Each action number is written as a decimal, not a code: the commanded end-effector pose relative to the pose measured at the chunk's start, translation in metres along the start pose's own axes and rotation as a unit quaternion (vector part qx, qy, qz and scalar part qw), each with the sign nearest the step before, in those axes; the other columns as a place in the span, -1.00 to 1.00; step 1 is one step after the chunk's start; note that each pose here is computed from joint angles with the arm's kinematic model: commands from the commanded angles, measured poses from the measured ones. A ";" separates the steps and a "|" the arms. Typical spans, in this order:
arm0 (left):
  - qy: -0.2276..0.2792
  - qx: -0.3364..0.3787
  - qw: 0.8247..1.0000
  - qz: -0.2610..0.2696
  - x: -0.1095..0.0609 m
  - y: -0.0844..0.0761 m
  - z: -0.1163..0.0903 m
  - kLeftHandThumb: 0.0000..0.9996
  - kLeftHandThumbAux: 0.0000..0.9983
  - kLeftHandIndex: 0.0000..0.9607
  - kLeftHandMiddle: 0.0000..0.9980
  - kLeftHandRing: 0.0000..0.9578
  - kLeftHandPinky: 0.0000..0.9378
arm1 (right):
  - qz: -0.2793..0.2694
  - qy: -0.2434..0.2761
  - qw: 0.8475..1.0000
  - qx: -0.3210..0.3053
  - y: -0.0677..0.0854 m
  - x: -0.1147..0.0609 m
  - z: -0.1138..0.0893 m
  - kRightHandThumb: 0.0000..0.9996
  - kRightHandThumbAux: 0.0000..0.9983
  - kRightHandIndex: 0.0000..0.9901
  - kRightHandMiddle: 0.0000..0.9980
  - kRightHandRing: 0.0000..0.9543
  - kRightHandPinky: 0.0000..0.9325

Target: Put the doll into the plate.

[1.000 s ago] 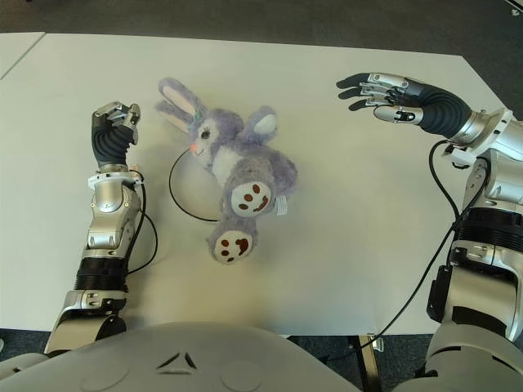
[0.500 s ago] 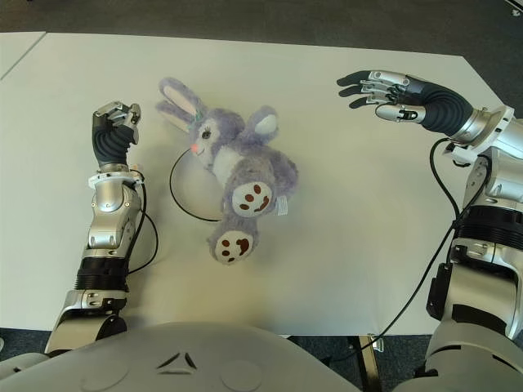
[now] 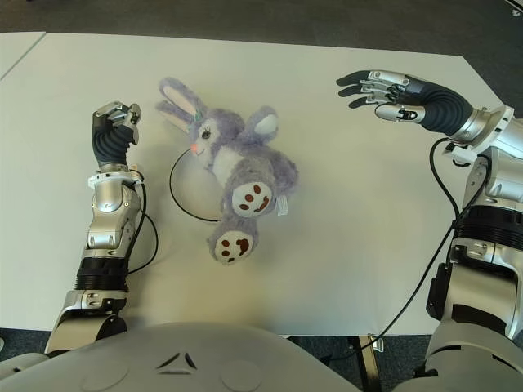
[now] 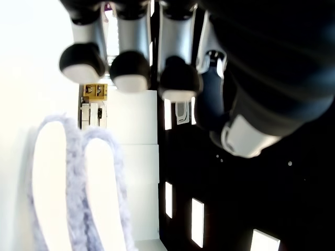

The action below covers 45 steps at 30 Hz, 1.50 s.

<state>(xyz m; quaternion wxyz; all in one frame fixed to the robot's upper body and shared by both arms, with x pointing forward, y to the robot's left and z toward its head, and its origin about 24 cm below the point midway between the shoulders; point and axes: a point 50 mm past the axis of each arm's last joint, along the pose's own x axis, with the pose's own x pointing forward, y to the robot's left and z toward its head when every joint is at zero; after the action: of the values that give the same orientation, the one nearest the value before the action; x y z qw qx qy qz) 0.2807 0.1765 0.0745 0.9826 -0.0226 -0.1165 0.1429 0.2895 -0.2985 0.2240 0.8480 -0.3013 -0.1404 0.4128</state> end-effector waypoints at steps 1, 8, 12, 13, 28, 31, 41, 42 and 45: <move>0.055 0.005 0.998 0.005 -0.017 0.004 -0.022 0.42 0.41 -0.08 0.77 0.85 0.87 | 0.006 0.001 1.000 0.002 0.003 0.002 -0.001 -0.07 -0.26 -0.98 -0.94 -0.83 -0.71; 0.055 0.004 0.998 0.002 -0.017 0.004 -0.022 0.42 0.41 -0.08 0.76 0.85 0.86 | 0.007 0.000 1.000 0.001 0.003 0.003 -0.001 -0.07 -0.26 -0.98 -0.94 -0.83 -0.71; 0.055 0.004 0.998 0.000 -0.017 0.004 -0.022 0.42 0.41 -0.08 0.76 0.85 0.86 | 0.007 0.000 1.000 0.001 0.003 0.003 -0.001 -0.07 -0.26 -0.98 -0.94 -0.83 -0.71; 0.055 0.004 0.998 0.000 -0.017 0.004 -0.022 0.42 0.41 -0.08 0.76 0.85 0.86 | 0.007 0.000 1.000 0.001 0.003 0.003 -0.001 -0.07 -0.26 -0.98 -0.94 -0.83 -0.71; 0.053 0.008 0.999 -0.006 -0.016 0.003 -0.022 0.43 0.41 -0.08 0.77 0.85 0.88 | -0.386 -0.005 0.869 0.308 0.079 0.089 -0.064 0.66 0.34 -0.14 -0.10 0.09 0.11; 0.054 0.005 0.999 -0.008 -0.016 0.002 -0.023 0.43 0.41 -0.08 0.77 0.85 0.89 | -0.399 -0.005 0.861 0.314 0.082 0.094 -0.066 0.67 0.35 -0.11 -0.08 0.12 0.14; 0.054 0.004 0.998 -0.008 -0.014 0.000 -0.024 0.43 0.41 -0.08 0.77 0.86 0.89 | -0.437 0.008 0.840 0.320 0.085 0.111 -0.070 0.68 0.36 -0.12 -0.04 0.18 0.22; 0.055 0.004 0.998 -0.008 -0.014 0.000 -0.024 0.43 0.41 -0.08 0.77 0.86 0.89 | -0.440 0.010 0.839 0.319 0.086 0.113 -0.071 0.68 0.36 -0.13 -0.04 0.18 0.22; 0.056 0.004 0.998 -0.009 -0.013 -0.001 -0.025 0.43 0.41 -0.08 0.77 0.86 0.88 | -0.451 0.024 0.838 0.307 0.086 0.117 -0.073 0.68 0.36 -0.13 -0.03 0.19 0.23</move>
<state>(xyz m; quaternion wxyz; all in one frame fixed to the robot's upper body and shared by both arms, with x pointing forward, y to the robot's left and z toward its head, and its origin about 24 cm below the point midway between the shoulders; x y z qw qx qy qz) 0.2838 0.1728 0.0755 0.9840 -0.0226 -0.1170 0.1328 0.3424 -0.1989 0.1313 0.9861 0.0602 -0.1519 0.0302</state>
